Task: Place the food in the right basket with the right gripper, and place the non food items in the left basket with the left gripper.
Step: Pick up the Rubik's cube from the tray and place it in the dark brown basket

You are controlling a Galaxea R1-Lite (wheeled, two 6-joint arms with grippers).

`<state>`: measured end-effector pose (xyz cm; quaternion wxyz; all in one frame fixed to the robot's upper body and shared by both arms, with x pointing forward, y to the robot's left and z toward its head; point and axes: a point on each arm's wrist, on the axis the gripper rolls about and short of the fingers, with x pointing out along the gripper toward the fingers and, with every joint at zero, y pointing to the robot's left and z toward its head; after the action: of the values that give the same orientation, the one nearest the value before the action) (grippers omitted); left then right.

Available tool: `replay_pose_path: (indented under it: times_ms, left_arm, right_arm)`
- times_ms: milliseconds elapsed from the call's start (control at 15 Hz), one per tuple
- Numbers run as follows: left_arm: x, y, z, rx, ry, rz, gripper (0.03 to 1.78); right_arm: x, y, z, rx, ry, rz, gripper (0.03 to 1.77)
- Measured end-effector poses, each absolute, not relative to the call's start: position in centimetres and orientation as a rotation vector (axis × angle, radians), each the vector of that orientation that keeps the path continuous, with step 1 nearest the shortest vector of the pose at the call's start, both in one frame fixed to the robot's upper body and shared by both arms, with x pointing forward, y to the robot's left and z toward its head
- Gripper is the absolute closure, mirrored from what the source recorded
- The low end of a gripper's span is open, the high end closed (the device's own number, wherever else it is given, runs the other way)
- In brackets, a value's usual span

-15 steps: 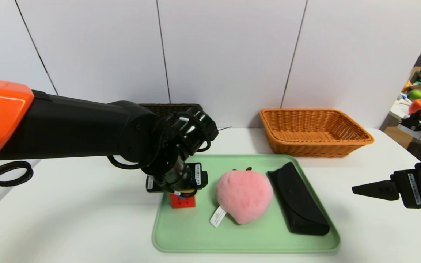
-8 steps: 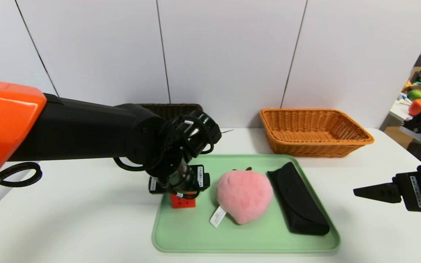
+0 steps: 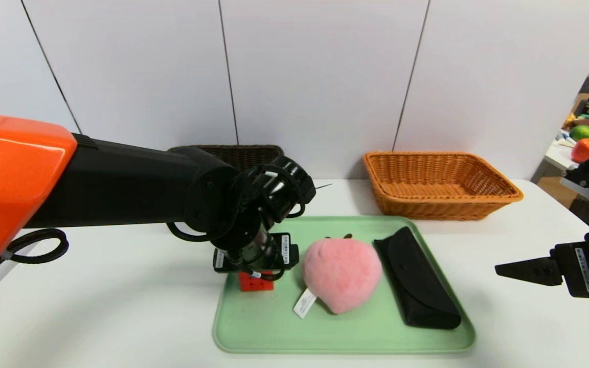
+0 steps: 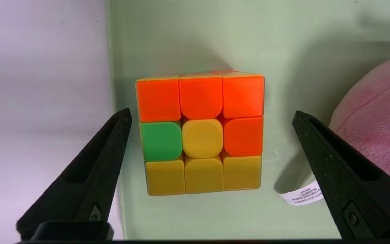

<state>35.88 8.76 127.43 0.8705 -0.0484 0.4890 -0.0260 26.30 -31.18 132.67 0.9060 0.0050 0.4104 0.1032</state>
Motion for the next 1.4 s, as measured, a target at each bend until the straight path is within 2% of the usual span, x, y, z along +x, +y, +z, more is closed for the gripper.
replay_pose_path:
  times_ms: [600, 1333, 1400]
  left_arm:
    - [36.07, 8.17, 126.39, -0.084, 1.040, -0.052, 0.12]
    - [36.08, 8.17, 126.41, -0.108, 1.042, -0.034, 0.12]
    - [36.09, 8.16, 126.42, -0.108, 1.042, -0.034, 0.23]
  right_arm:
    - [26.24, -31.18, 132.56, 0.028, 0.852, 0.205, 0.10]
    - [26.04, -31.21, 132.64, 0.028, 0.846, 0.205, 0.10]
    - [26.03, -31.21, 132.64, 0.028, 0.846, 0.205, 0.10]
